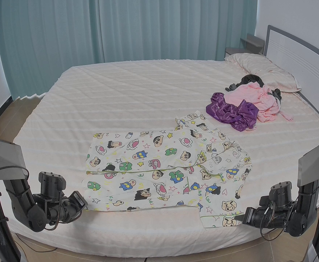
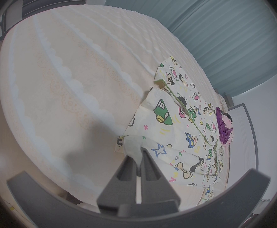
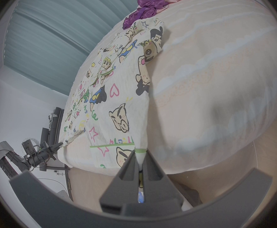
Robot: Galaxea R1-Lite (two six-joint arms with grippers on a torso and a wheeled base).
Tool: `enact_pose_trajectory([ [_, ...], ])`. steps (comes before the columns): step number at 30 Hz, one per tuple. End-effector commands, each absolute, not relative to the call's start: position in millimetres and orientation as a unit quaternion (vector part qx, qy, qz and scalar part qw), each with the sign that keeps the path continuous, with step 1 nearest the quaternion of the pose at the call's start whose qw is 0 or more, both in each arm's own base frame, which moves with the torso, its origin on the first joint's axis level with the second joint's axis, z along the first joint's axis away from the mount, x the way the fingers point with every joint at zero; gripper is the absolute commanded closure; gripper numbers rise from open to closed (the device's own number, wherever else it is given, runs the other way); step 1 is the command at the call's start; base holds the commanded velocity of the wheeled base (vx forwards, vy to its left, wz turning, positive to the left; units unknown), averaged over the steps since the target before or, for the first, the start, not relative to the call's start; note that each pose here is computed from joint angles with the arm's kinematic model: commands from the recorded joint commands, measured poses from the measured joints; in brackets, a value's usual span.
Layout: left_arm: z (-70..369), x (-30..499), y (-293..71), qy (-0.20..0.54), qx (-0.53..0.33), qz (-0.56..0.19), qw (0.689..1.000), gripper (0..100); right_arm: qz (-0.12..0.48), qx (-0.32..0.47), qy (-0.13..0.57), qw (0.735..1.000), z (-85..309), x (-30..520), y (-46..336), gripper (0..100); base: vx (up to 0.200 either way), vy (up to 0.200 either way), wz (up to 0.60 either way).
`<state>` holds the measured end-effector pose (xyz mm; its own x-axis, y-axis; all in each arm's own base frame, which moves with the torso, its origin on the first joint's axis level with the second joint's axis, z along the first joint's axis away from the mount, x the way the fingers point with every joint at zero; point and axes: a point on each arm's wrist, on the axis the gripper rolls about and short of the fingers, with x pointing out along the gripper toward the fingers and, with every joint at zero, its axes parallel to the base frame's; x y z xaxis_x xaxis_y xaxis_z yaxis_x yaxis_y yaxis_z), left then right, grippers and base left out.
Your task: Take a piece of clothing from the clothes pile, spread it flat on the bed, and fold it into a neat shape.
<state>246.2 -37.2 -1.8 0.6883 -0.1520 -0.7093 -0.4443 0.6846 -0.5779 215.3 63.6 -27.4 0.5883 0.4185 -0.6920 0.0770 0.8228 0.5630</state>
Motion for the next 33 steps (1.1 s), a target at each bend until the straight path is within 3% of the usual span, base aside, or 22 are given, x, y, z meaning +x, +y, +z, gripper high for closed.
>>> enact_pose_trajectory([
  [1,0.6,244.5,-37.3,0.382,-0.386,0.087,0.835,100,0.105,0.279,0.438,0.848,-19.2,208.5,62.5,100,0.000,0.000,0.00],
  [7,15.4,240.8,-42.4,0.360,-0.386,0.072,0.846,100,0.116,0.282,0.409,0.860,4.6,199.2,59.0,100,0.000,0.000,0.00],
  [33,11.6,185.4,-43.7,0.423,-0.292,0.057,0.856,100,0.095,0.238,0.494,0.831,39.3,136.9,43.4,100,0.000,0.000,0.00],
])
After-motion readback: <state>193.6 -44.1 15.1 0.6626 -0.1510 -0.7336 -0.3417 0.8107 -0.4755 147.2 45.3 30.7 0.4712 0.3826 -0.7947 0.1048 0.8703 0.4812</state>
